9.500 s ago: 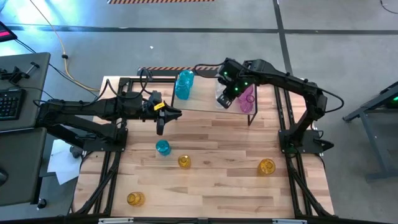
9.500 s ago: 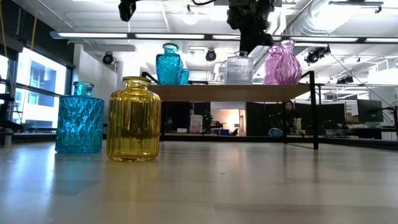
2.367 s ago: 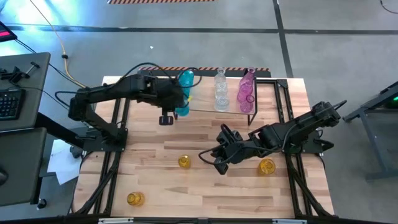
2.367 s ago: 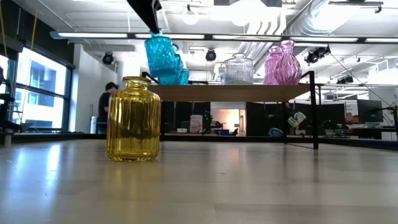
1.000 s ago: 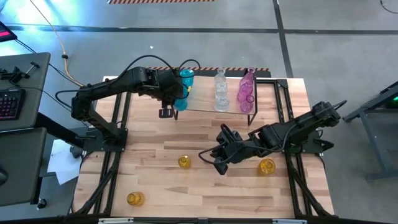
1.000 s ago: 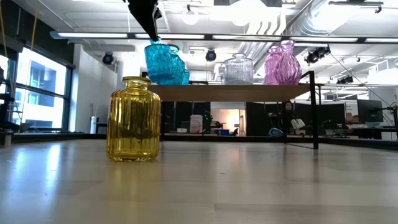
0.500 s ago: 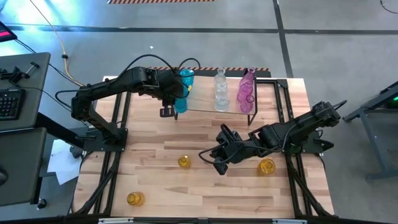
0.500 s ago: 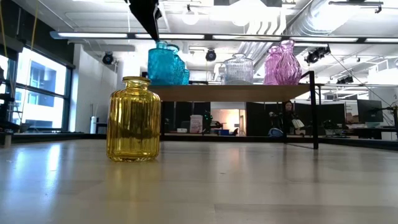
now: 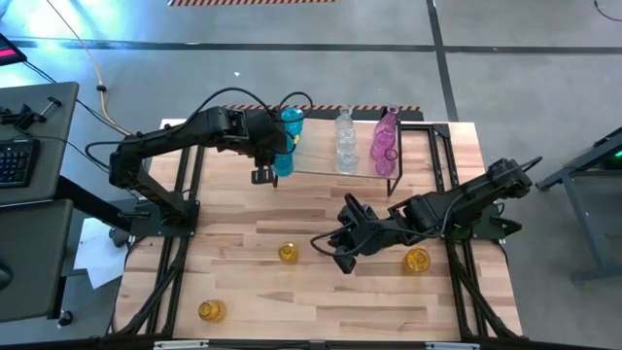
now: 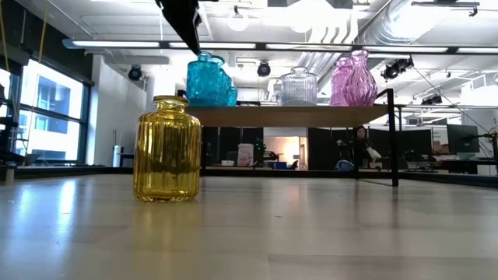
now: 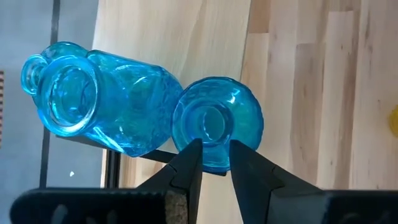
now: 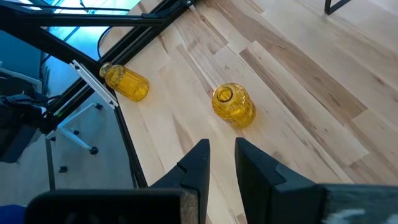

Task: Sort vases onto shelf
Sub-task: Put the blue vase on the shelf aligned with the other blue vases

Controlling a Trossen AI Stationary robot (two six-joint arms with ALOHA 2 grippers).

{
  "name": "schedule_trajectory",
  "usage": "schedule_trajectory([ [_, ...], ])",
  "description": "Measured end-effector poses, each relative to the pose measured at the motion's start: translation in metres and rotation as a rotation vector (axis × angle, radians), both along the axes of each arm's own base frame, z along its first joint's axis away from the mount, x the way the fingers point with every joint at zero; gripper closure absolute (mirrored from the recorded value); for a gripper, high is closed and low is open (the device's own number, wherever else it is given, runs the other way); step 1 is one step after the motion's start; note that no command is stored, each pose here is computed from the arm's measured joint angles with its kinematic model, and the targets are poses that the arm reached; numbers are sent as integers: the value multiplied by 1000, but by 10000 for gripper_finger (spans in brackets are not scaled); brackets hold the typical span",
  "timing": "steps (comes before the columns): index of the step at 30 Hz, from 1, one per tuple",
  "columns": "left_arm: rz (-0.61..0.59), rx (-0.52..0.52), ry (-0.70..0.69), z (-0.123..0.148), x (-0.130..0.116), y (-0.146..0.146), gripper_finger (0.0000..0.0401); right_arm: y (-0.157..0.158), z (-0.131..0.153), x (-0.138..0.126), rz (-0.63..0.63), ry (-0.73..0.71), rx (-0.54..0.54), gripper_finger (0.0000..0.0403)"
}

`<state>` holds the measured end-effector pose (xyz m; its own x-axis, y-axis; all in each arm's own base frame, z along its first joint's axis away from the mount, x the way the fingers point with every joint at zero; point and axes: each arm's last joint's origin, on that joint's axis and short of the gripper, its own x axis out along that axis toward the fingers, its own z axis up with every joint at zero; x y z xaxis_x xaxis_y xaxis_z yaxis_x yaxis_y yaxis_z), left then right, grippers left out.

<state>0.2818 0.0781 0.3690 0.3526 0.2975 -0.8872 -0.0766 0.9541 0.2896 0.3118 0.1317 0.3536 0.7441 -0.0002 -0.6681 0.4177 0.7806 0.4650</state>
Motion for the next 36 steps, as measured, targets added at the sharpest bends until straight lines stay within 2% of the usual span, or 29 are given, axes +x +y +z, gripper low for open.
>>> schedule_trajectory([
  [5, 19, 48, -20, -1, 4, 2, 329, 0, 0, 0, 1, 0, 4, 345],
  [14, 28, 44, -15, -1, 4, 2, 329, 1, 1, 1, 22, -3, 28, 345],
  [22, 35, 51, 42, -6, 2, 2, 329, 1, 1, 1, 21, -3, 28, 345],
  [33, 54, 79, 49, -4, 0, 2, 329, 1, 1, 1, 21, -6, 30, 345],
  [36, 77, 113, 84, -4, -5, 2, 329, 2, 1, 1, 22, -7, 30, 345],
])
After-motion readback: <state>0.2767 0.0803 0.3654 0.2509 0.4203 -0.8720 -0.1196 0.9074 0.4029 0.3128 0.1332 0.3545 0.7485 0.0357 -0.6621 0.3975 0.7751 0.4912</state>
